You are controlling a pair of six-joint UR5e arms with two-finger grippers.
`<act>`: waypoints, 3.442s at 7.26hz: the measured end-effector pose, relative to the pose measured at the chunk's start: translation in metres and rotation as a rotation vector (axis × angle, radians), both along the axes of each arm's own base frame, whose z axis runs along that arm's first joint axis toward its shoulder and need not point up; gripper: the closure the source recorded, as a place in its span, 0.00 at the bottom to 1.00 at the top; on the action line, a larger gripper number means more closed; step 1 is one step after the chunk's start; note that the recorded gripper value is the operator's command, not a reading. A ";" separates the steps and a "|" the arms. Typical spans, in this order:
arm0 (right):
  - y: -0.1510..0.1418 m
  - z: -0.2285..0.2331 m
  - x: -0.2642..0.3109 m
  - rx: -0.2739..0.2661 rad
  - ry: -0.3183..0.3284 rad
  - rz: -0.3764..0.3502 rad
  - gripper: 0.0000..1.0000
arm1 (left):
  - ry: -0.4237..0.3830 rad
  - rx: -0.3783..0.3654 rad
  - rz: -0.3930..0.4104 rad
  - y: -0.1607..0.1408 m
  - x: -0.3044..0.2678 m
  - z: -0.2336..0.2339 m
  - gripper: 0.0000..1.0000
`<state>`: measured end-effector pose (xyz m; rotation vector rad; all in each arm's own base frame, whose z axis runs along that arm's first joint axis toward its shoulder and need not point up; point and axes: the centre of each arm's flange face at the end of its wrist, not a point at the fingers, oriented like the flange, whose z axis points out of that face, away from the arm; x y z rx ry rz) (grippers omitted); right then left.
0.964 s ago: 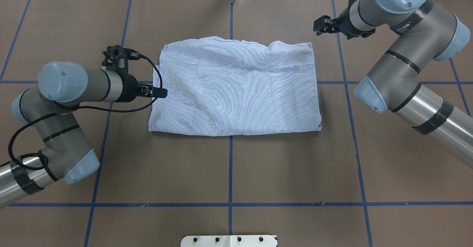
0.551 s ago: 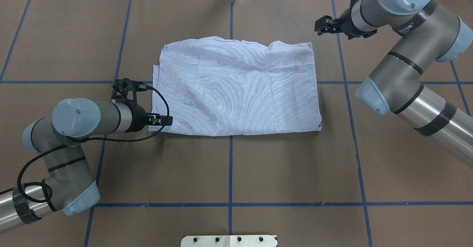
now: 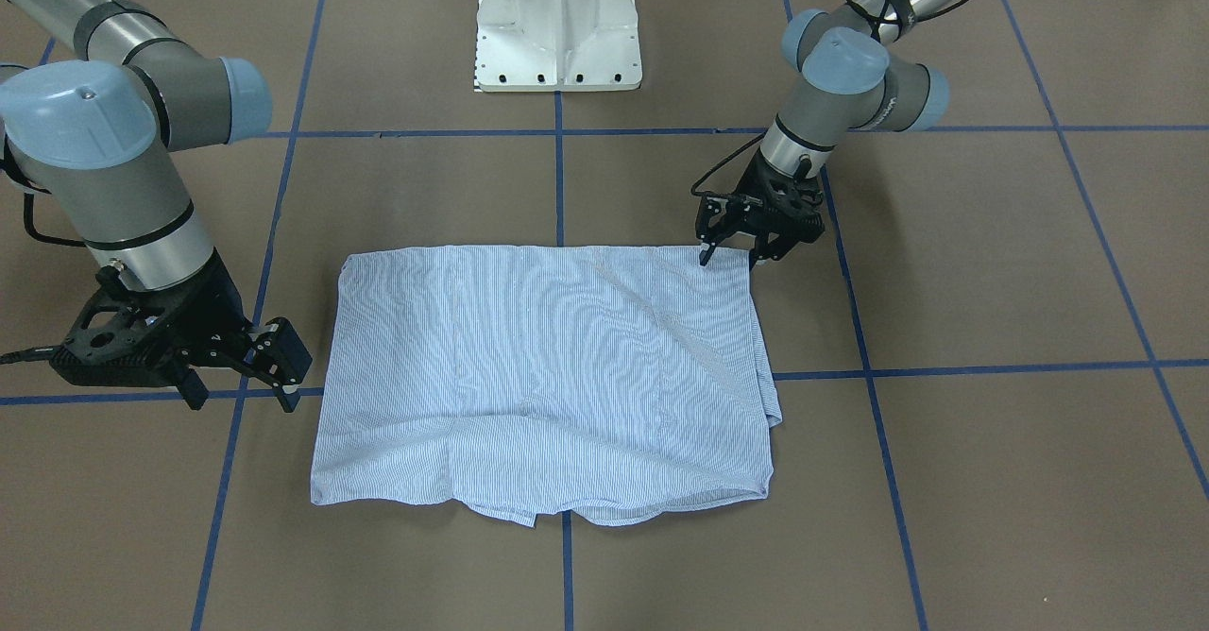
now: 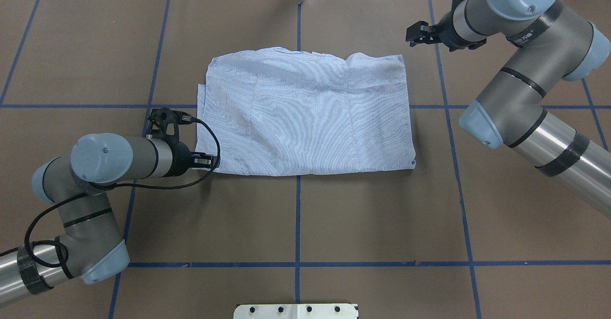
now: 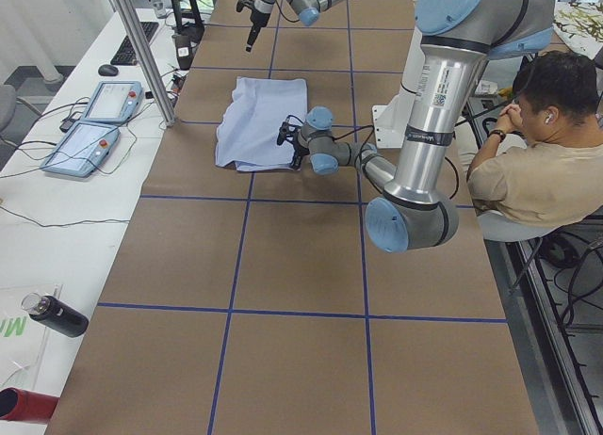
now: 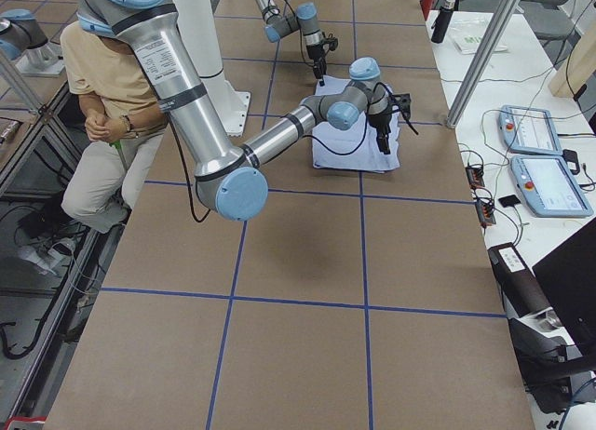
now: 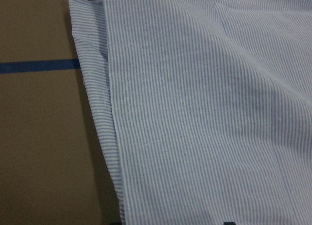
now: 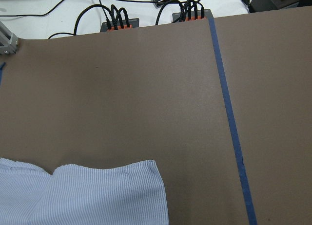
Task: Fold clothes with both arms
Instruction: 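Lower the left gripper and grasp the folded shirt's edge nearest it, then drag the shirt farther away with the left gripper while the right gripper approaches, then grasp the shirt corner nearest the robot with the right gripper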
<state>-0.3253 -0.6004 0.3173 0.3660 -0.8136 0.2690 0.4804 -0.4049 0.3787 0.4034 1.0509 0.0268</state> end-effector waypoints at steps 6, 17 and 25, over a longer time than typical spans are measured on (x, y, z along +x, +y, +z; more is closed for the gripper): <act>0.004 -0.001 -0.008 0.000 -0.002 -0.009 0.00 | -0.055 0.046 0.008 0.011 -0.054 0.029 1.00; 0.085 -0.100 -0.111 -0.116 -0.126 0.095 0.01 | -0.331 0.227 -0.228 -0.355 -0.088 0.002 0.00; 0.232 -0.116 -0.275 -0.444 -0.252 0.403 0.24 | -0.157 0.247 -0.119 -0.278 -0.157 0.013 0.00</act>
